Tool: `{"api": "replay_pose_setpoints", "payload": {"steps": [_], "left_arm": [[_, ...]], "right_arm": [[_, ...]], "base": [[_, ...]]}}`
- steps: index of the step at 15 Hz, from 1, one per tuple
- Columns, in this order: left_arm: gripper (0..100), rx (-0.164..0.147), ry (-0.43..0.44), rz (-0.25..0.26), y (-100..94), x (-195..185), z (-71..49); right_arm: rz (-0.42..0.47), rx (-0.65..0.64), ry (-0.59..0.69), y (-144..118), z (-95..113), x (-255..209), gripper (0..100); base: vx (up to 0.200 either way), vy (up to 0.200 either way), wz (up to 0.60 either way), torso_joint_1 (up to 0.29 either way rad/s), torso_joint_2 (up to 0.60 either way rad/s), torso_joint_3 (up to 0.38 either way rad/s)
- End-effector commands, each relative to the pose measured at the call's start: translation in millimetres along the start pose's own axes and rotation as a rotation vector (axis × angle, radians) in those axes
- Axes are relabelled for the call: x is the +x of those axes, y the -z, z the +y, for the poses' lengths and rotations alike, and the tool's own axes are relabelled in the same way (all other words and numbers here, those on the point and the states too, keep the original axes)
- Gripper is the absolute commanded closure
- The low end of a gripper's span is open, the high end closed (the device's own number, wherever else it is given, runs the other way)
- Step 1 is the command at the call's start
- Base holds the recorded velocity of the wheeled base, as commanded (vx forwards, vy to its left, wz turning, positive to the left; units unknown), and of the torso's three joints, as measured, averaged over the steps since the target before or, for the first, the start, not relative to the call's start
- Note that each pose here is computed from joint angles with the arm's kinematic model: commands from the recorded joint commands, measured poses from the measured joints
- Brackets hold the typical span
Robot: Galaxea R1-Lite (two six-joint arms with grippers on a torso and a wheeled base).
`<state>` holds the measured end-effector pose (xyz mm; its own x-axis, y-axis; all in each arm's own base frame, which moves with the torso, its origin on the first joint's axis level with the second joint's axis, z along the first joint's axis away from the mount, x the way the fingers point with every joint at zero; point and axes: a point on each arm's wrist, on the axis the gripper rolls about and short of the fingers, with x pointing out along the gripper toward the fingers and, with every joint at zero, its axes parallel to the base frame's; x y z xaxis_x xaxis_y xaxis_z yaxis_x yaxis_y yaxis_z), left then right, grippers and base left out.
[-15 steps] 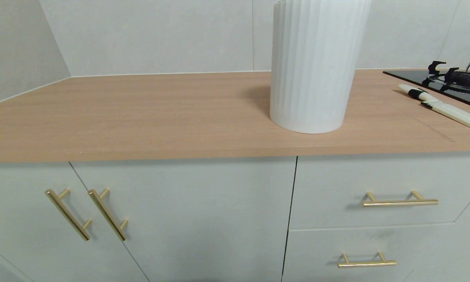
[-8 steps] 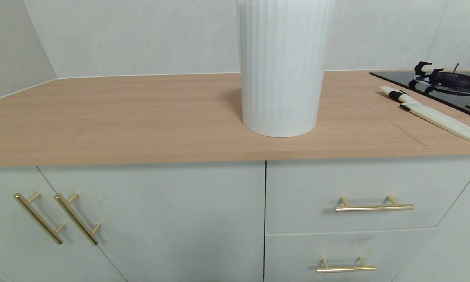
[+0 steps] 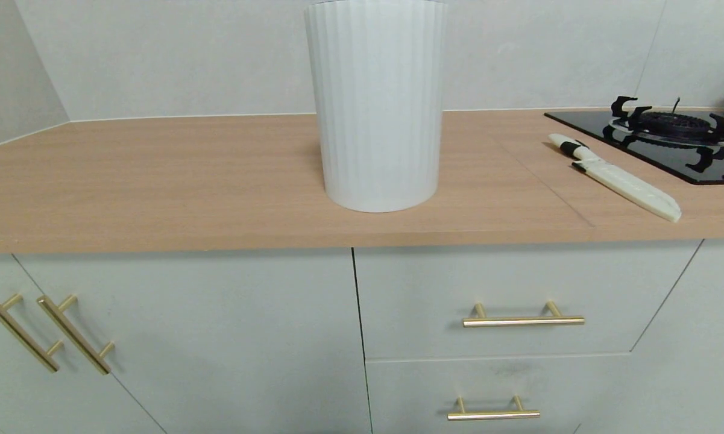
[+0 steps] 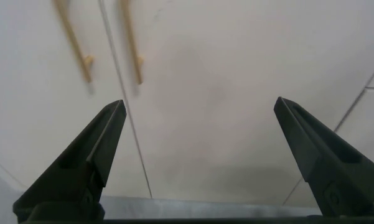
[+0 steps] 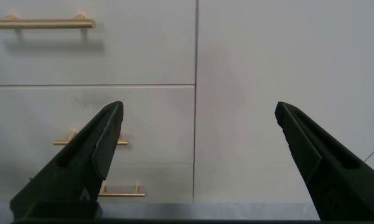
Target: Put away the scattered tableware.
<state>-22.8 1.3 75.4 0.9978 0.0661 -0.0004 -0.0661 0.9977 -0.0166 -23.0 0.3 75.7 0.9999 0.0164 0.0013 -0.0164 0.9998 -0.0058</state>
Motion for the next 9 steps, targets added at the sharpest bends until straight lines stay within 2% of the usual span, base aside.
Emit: {"api": "replay_pose_setpoints", "payload": {"steps": [1, 9], "left_arm": [[0, 0.0, -0.001, 0.0, 0.0, 0.0, 0.0], [0, 0.0, -0.001, 0.0, 0.0, 0.0, 0.0]], "right_arm": [[0.001, 0.0, 0.0, 0.0, 0.0, 0.1, 0], [0.001, 0.0, -0.004, 0.0, 0.0, 0.1, 0]], "base": [[0.0, 0.0, 0.0, 0.0, 0.0, 0.0], [0.0, 0.0, 0.0, 0.0, 0.0, 0.0]]}}
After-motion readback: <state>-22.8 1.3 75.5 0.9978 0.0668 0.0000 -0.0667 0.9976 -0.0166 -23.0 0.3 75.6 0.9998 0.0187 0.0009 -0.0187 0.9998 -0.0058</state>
